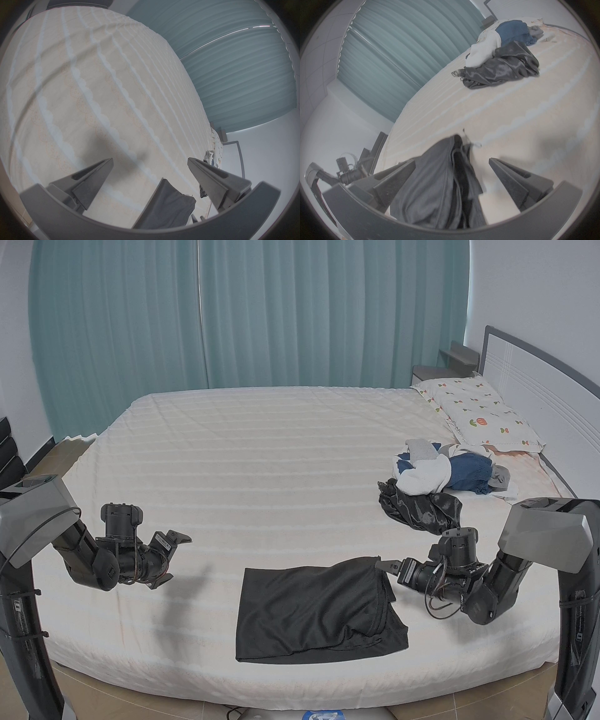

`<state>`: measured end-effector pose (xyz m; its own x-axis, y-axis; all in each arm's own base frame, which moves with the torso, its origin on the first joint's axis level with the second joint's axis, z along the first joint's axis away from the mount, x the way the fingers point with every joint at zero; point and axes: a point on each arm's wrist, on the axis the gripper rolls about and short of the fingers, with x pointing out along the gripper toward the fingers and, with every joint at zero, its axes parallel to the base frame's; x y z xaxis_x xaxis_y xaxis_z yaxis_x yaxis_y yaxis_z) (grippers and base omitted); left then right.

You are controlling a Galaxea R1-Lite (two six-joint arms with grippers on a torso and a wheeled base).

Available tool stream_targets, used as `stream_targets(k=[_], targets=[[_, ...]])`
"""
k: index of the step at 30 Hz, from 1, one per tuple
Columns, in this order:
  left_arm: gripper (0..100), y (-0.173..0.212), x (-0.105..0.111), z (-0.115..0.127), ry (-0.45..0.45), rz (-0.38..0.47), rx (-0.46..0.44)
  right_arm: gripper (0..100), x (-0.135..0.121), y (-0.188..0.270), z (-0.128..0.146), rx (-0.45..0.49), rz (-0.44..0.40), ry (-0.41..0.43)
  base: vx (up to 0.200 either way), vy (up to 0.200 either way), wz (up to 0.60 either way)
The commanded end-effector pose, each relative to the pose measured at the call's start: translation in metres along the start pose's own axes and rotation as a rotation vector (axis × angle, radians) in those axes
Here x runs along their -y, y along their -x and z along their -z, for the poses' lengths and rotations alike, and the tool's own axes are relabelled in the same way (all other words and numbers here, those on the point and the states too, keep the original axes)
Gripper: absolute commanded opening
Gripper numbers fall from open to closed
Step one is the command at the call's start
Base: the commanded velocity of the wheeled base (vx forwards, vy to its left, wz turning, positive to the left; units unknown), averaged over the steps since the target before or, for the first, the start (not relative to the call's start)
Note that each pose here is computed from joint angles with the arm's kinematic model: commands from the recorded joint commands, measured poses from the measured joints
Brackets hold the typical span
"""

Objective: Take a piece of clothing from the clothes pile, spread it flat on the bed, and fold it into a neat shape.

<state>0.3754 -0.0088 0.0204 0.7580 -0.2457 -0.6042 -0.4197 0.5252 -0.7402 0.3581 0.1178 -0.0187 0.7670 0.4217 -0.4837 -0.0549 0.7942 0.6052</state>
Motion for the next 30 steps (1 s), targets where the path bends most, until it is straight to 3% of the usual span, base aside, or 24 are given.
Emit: stream_targets(k=[1, 9, 29, 30], targets=[[100, 0.000, -0.001, 0.000, 0.001, -0.002, -0.001, 100, -0.020, 0.041, 0.034, -0.103, -0.089, 0.059, 0.000, 0.000, 0.00], [100, 0.000, -0.001, 0.000, 0.001, -0.002, -0.001, 100, -0.031, 0.047, 0.072, -0.200, -0.126, 0.110, 0.000, 0.000, 0.00], [100, 0.000, 0.000, 0.000, 0.001, 0.000, 0.000, 100, -0.030, 0.023, 0.082, -0.205, -0.102, 0.122, 0.000, 0.000, 0.00], [100, 0.000, 0.000, 0.000, 0.001, 0.000, 0.000, 0, -0.030, 0.024, 0.083, -0.204, -0.096, 0.124, 0.000, 0.000, 0.00]])
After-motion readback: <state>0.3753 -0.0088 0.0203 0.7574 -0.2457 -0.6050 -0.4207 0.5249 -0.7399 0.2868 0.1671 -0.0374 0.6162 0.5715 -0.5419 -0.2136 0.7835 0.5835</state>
